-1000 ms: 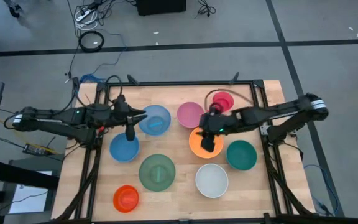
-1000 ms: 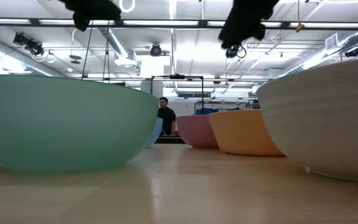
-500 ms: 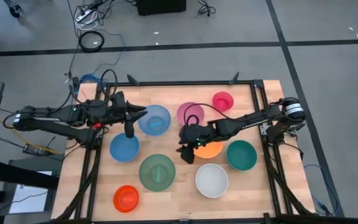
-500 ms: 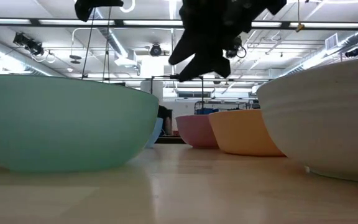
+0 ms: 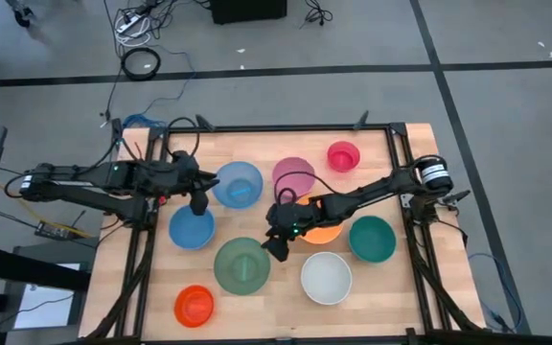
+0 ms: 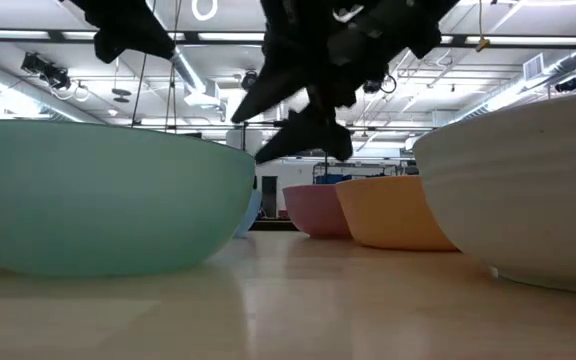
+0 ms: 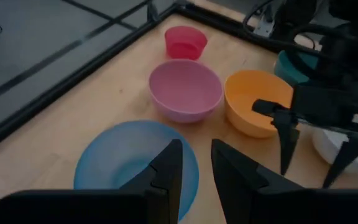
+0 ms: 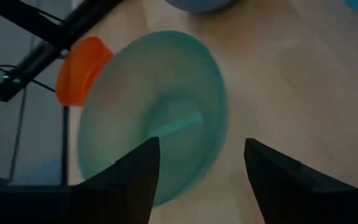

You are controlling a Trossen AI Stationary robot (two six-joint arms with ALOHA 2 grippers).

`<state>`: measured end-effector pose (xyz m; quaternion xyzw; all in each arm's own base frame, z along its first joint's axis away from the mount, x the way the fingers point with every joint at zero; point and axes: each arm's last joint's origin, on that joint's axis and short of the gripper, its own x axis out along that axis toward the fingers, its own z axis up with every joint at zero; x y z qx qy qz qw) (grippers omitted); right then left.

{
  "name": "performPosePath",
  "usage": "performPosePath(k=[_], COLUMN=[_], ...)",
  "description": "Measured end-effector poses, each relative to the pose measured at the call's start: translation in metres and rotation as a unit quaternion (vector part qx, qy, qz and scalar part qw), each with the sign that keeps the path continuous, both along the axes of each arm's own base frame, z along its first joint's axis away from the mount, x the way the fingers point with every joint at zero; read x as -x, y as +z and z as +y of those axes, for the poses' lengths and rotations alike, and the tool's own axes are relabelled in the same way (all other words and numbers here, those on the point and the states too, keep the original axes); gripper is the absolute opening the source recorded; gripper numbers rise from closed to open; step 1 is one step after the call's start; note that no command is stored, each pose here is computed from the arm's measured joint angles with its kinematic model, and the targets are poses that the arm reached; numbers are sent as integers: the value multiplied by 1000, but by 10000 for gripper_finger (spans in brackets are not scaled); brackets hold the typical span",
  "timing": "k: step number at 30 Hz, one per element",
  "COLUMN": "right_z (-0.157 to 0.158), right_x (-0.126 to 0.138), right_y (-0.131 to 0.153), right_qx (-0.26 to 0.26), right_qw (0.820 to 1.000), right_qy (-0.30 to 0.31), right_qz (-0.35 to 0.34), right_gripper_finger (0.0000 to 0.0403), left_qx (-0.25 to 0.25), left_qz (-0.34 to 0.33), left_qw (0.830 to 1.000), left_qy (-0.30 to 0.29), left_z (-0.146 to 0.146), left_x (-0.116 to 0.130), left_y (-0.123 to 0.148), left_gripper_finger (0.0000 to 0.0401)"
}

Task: Nest bowls inside each other
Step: Stack the light green bowl into the light blue bowl

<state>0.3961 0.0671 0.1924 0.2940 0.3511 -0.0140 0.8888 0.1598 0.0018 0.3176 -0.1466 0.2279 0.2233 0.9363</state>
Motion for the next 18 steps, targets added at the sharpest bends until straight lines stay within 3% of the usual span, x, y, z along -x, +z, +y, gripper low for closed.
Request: performPosePath(k=[18], right_z=[7], right_x=[-6], right_y=[-30], right_qx=[27], right_qw=[999], right_qy=[3], right_qz=[26], right_gripper_finger=[219], left_qx=[13], left_qz=[-4], left_qw=[1000], left_qy=[8], left_z=[0], left_x=[0], left_y=[0], left_gripper_finger=[95])
